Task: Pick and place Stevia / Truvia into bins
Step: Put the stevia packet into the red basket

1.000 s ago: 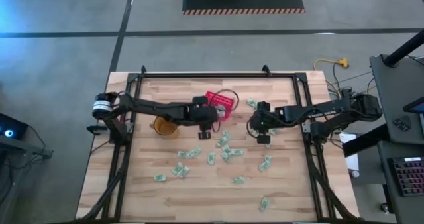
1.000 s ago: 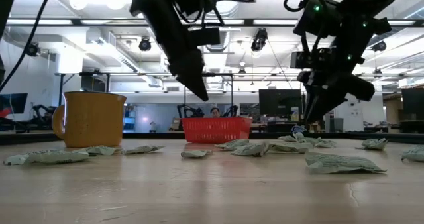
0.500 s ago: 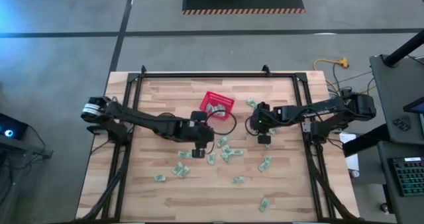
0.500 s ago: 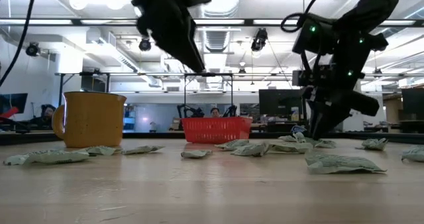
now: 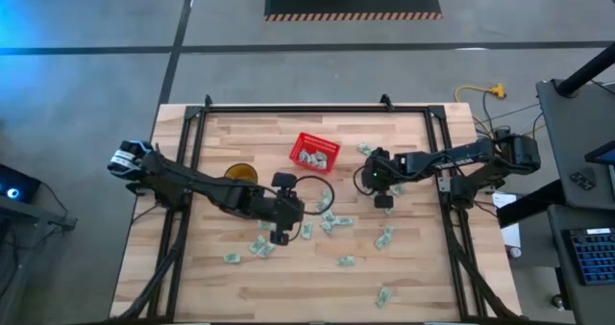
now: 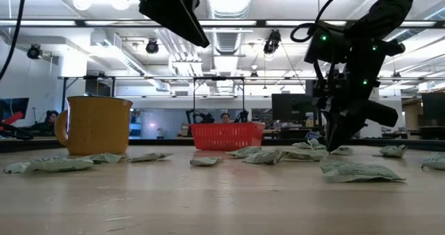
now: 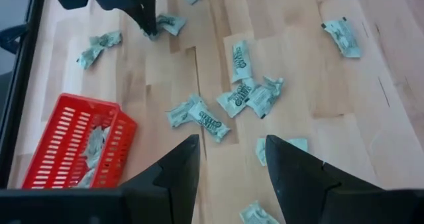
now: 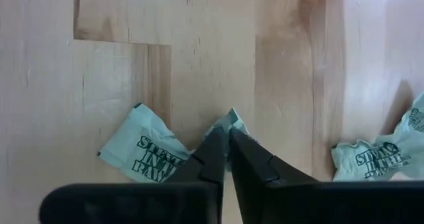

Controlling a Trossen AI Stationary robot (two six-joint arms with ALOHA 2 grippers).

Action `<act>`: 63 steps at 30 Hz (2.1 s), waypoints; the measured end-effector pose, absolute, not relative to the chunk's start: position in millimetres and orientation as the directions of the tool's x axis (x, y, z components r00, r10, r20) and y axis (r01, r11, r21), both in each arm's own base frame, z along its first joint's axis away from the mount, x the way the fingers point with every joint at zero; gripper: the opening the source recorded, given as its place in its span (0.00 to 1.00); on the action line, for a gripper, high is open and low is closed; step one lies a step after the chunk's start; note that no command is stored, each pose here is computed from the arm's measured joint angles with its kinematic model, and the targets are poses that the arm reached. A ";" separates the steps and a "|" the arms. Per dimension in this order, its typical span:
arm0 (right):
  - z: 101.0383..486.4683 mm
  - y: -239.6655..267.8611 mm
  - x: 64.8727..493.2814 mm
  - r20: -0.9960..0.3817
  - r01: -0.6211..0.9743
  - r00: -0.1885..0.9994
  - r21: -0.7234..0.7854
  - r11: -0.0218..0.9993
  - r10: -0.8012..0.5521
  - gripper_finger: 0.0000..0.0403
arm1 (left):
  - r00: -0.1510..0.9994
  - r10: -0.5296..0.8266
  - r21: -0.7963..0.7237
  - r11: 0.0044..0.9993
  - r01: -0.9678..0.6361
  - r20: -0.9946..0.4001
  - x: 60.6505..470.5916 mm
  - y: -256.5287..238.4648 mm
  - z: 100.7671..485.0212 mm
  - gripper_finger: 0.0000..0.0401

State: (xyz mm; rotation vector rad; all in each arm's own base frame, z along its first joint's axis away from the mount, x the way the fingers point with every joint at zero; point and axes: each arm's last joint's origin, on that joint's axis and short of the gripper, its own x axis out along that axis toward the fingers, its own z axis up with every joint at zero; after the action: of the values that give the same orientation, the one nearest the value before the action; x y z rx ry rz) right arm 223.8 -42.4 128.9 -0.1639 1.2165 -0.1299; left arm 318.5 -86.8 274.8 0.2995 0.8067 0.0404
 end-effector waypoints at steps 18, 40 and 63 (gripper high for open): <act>166.5 -48.7 260.6 -0.653 0.003 0.713 -0.361 0.932 -0.255 0.02 | 0.518 0.179 0.172 0.983 -0.062 -0.837 296.7 -87.0 233.1 0.39; 177.0 -78.2 295.8 -0.415 0.165 0.845 -0.395 0.904 -0.336 0.02 | 0.459 0.176 0.120 0.982 -0.148 -0.871 276.9 -86.5 183.2 0.39; 193.2 -86.1 306.5 -0.601 0.107 0.747 -0.313 0.944 -0.284 0.30 | 0.545 0.146 0.072 0.985 -0.154 -0.826 273.5 -85.2 161.1 0.39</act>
State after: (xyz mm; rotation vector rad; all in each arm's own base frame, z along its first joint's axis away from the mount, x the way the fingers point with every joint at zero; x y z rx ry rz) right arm 306.5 -86.1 193.2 -0.2679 0.6969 -0.2165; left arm 273.5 -85.2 161.1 -0.0097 0.9781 0.1777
